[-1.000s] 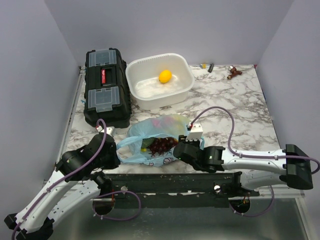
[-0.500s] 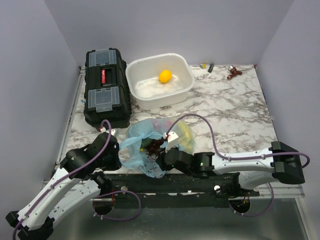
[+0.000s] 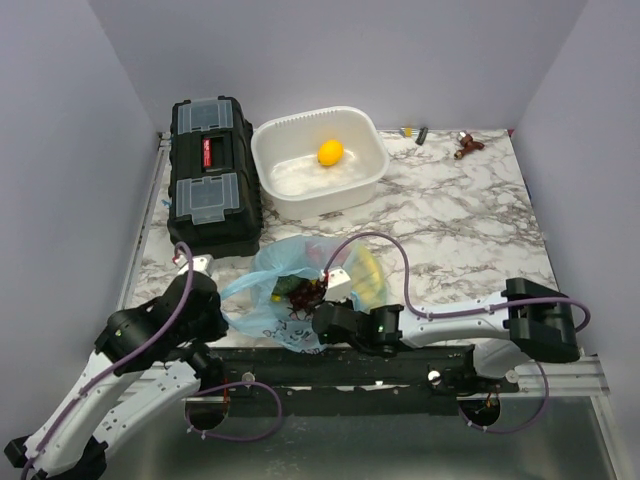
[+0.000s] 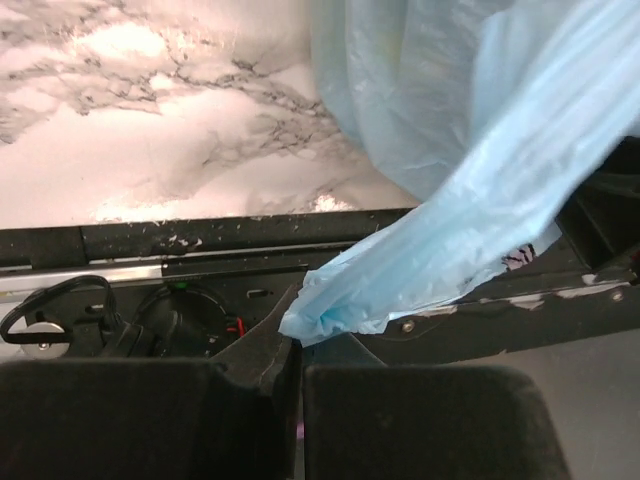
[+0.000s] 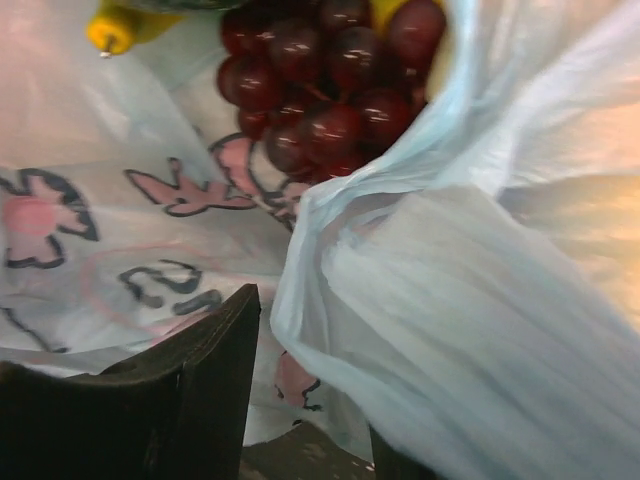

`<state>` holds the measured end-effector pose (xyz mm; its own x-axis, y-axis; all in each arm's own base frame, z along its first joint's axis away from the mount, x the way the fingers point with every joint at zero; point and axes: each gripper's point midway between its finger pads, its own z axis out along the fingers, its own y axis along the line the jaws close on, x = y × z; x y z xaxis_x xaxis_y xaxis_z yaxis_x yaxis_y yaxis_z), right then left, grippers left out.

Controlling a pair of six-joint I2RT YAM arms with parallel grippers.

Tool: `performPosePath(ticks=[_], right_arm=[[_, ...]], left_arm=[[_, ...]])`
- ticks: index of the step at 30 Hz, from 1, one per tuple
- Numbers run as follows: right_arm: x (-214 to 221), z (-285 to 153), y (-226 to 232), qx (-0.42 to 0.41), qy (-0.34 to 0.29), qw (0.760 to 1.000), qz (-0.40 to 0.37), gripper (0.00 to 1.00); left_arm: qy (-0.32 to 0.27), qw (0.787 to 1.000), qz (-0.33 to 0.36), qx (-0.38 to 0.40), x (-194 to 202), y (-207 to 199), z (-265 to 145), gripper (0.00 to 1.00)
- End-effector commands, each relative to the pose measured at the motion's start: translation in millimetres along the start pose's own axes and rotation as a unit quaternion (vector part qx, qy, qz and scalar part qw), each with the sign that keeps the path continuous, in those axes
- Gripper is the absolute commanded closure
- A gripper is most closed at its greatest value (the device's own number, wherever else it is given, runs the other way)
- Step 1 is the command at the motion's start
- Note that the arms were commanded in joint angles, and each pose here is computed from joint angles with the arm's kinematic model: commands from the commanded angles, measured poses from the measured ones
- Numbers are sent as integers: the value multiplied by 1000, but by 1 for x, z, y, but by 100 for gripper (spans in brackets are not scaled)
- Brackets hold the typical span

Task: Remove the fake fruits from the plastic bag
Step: Adjust the plastic bag at the center of the board, then take out the fake fruit from the plastic bag.

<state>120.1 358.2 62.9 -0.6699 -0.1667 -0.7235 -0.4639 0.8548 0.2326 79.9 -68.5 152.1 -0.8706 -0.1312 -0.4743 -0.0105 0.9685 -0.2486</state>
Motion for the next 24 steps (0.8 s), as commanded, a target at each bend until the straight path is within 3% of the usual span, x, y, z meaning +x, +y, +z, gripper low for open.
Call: performPosePath(ticks=[1, 8, 13, 17, 20, 24], right_arm=[[-15, -22, -24, 51, -20, 998, 7, 51], [-46, -75, 34, -109, -5, 993, 33, 41], [-71, -106, 51, -154, -22, 987, 40, 36], [-80, -108, 66, -180, -34, 983, 30, 34], [-86, -97, 81, -188, -45, 980, 39, 40], [-95, -68, 65, -115, -83, 984, 106, 54]], left_arm=[[-51, 998, -23, 10, -11, 7, -17, 100], [-33, 997, 9, 73, -4, -17, -7, 100], [-9, 994, 32, 108, 4, -32, 4, 100], [-6, 993, 42, 107, 3, -32, 6, 100], [-17, 993, 44, 107, 0, -32, 5, 100], [-17, 995, 36, 92, 0, -26, 2, 100]])
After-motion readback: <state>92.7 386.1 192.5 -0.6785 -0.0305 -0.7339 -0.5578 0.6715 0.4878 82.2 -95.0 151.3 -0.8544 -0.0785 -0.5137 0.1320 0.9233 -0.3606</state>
